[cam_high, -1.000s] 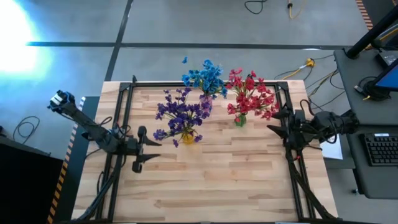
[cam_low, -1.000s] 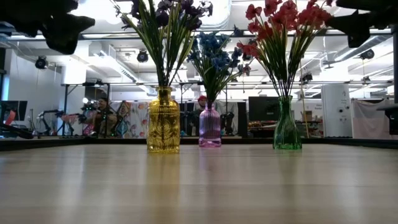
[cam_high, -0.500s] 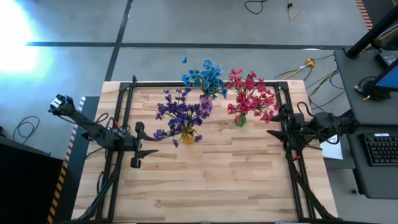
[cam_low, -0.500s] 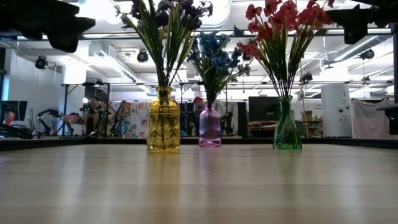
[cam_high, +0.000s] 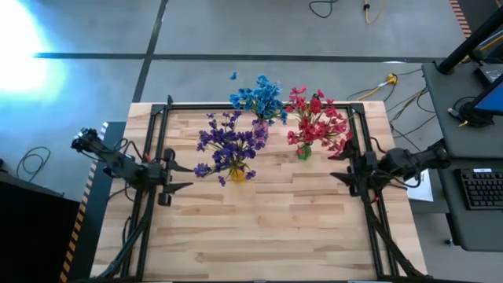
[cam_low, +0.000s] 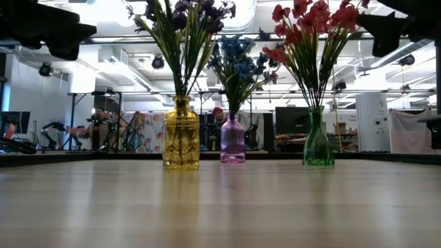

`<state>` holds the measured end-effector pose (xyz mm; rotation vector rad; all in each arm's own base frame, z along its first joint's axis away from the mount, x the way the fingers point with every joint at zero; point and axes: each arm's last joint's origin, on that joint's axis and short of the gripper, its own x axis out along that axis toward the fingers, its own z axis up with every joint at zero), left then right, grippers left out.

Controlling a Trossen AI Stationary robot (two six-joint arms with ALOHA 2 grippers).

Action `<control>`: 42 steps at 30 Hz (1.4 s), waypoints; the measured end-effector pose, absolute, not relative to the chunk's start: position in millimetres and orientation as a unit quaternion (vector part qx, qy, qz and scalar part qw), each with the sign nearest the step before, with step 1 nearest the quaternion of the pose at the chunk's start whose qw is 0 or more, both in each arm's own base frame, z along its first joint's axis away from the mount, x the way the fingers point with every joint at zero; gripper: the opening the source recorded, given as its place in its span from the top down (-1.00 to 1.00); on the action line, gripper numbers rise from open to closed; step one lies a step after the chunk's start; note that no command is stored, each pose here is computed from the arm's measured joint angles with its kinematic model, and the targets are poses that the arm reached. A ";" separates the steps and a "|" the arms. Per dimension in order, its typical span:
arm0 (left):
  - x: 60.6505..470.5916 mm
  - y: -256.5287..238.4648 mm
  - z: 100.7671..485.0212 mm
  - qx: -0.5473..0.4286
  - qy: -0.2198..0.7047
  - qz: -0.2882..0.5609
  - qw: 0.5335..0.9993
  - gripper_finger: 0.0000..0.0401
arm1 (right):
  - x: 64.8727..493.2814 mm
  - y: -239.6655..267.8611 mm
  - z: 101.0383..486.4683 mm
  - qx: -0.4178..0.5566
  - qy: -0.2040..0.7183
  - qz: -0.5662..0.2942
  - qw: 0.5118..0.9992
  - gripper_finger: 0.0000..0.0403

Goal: Sort flowers into vase by color
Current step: Return to Home Position

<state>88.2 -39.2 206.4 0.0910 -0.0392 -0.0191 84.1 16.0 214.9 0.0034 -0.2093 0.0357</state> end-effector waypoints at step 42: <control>78.8 -28.5 204.8 0.043 -0.019 0.068 0.997 0.13 | 91.3 15.1 194.1 -0.049 -0.138 -0.039 0.988 -0.21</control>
